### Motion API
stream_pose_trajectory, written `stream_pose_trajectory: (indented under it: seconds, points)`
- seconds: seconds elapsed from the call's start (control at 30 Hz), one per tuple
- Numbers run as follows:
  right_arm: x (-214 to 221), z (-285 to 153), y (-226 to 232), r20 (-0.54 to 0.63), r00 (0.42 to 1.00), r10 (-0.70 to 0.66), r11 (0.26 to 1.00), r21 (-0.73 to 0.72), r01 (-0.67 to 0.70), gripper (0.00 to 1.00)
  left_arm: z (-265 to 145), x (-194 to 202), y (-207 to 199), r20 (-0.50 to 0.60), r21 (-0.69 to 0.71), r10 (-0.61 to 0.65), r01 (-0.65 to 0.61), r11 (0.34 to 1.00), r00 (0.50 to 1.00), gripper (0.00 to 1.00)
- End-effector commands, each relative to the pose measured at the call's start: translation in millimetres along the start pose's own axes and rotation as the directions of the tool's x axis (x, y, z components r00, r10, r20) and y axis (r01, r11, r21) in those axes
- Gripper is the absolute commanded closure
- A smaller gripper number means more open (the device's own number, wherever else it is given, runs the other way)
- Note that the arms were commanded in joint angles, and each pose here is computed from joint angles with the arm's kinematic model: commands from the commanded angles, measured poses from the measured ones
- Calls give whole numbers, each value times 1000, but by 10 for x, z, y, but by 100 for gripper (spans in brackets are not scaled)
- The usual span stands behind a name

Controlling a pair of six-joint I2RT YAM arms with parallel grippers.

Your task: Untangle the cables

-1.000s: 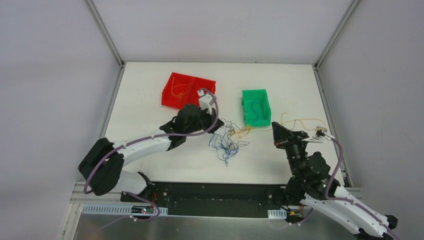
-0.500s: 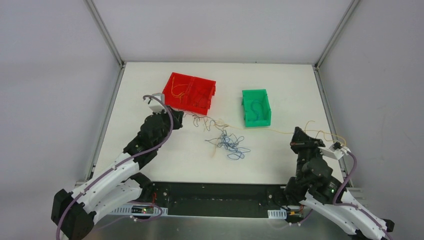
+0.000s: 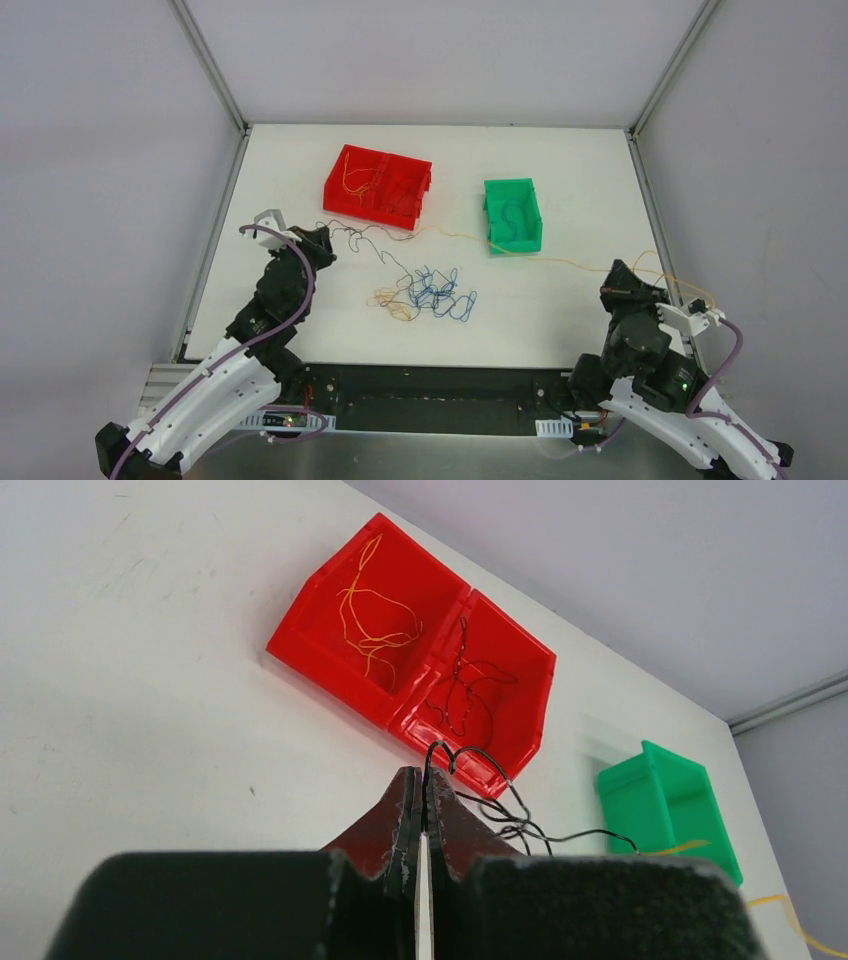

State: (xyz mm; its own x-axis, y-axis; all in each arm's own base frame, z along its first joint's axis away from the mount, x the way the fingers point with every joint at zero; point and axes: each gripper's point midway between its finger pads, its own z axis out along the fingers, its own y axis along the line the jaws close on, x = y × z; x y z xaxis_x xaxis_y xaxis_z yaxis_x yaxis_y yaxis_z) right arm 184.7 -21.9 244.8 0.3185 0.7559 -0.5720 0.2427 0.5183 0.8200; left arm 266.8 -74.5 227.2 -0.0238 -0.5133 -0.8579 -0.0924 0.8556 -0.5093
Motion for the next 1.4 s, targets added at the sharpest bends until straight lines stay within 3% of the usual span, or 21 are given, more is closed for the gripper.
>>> stream_pose_trajectory:
  seconds: [0.0,0.17,0.27,0.43,0.6,0.7,0.8,0.93,1.07,1.17,1.37]
  points:
    - [-200,0,-18,45,997,69,997,19,-70,100,35,-29,39,20,-43,-9,10,999,1000,100]
    - [-226,1,-17,52,997,62,998,24,-63,100,4,-106,142,58,-85,-18,23,996,998,100]
    - [-352,-2,-148,99,987,130,990,43,-134,100,-31,-144,248,87,-131,-50,61,990,995,100]
    - [-307,0,-99,82,991,102,994,41,-105,100,5,-81,222,60,-138,-43,51,989,997,100]
    - [-57,-3,209,-15,999,-45,999,-8,45,100,8,-54,267,55,-172,-63,71,983,997,100]
    - [290,-44,511,-118,972,-204,972,-142,187,100,24,-22,185,34,-136,-70,74,988,997,100]
    - [471,-36,576,-141,946,-293,950,-155,272,100,26,-1,114,17,-101,-76,78,992,997,100]
    - [888,-108,790,-232,847,-478,868,-273,415,100,30,9,-13,11,-23,-73,73,997,997,100]
    - [1428,-336,1024,-338,680,-651,739,-489,464,100,13,58,-270,-27,123,-23,26,992,999,100]
    - [1679,-479,1097,-367,607,-705,680,-591,433,100,-56,87,-561,-64,281,38,-19,959,997,100]
    - [2144,-1044,1267,-373,467,-802,502,-844,188,95,-210,41,-962,-66,489,52,-13,872,996,100]
